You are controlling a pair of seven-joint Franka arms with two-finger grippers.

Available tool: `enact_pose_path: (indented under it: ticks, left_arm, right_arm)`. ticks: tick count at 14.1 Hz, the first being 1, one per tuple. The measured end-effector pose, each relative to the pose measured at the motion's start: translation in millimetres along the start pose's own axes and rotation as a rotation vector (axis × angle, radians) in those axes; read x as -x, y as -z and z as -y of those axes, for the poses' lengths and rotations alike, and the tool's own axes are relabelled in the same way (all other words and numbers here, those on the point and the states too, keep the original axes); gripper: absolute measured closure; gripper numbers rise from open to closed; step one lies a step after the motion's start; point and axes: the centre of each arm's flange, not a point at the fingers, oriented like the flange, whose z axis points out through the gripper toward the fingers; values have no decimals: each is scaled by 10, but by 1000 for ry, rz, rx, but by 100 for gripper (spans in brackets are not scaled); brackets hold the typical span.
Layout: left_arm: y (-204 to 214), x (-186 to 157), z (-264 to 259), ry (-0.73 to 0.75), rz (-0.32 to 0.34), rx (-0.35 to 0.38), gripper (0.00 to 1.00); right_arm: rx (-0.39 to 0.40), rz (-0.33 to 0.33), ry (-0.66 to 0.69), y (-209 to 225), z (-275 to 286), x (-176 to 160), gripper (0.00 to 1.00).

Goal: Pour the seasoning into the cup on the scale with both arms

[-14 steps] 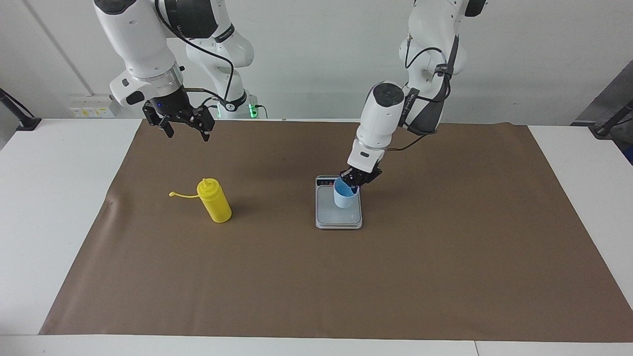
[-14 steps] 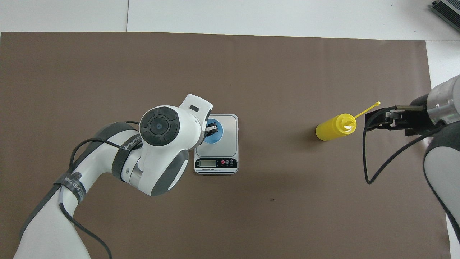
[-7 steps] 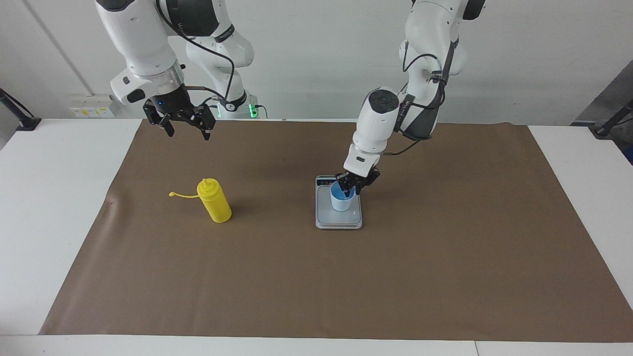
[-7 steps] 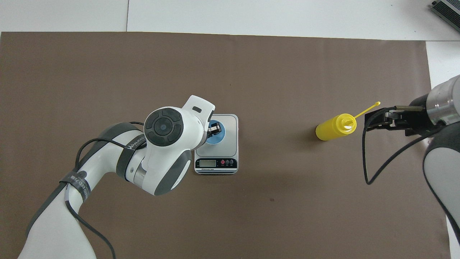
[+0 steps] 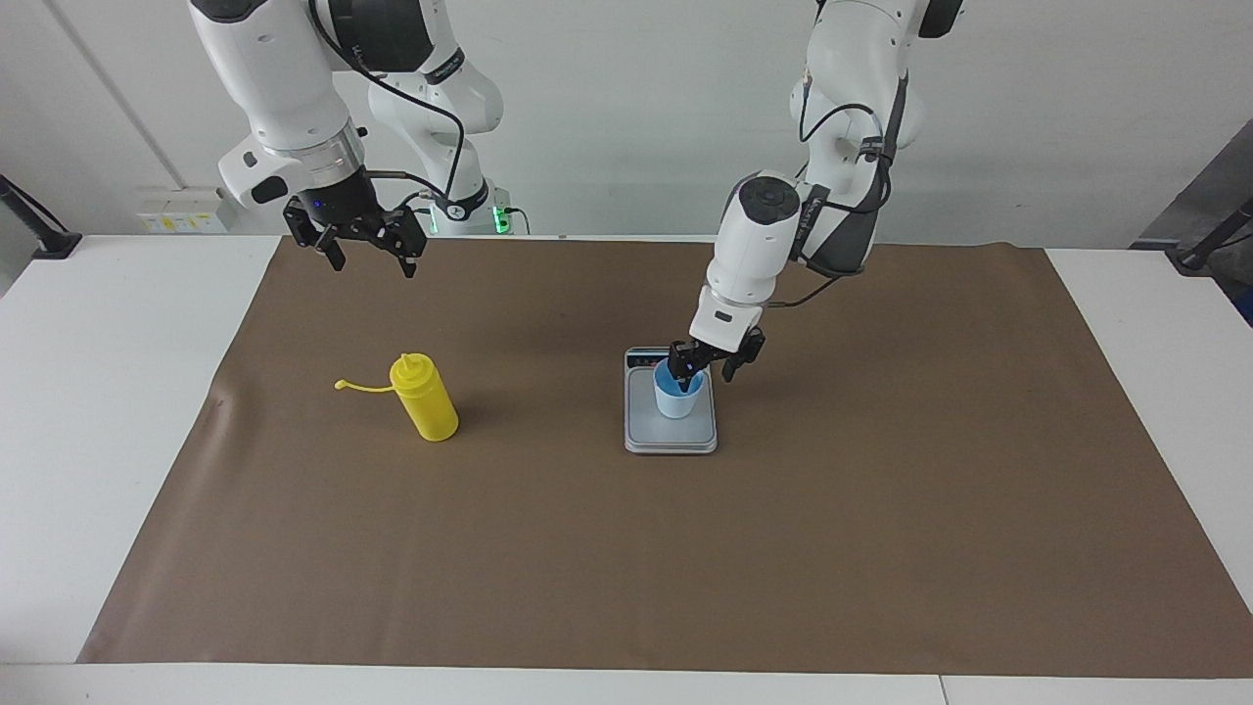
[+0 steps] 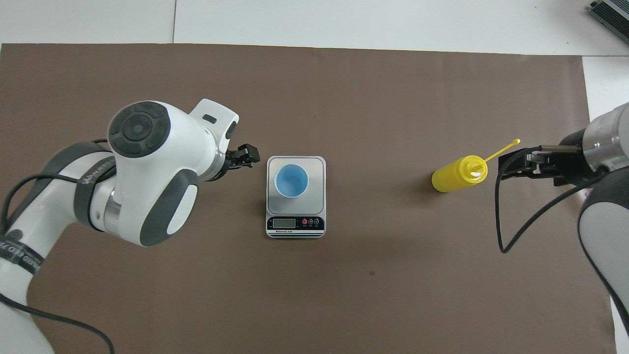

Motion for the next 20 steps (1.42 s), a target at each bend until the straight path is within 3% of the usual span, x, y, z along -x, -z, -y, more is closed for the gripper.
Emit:
enact_pose_path:
  ticks: [4,11,15,20]
  left_arm:
    - [168,-174,512,-121,50,-31,0]
    - [552,-351,1287,-292,86,-36,0]
    - [994,-413,1515,-329,81,-31,0]
    - [1514,-372,1614,-312,78,-30,0]
  right_arm:
    - [-81,-48,251,-208,-154,-47,0]
    - [-350,-262,645,-1268,-1315,78,0]
    - [-529,-436,779,-2186,-1750,253,0]
    - [-654,-601,838,-2761,-1696,227,0]
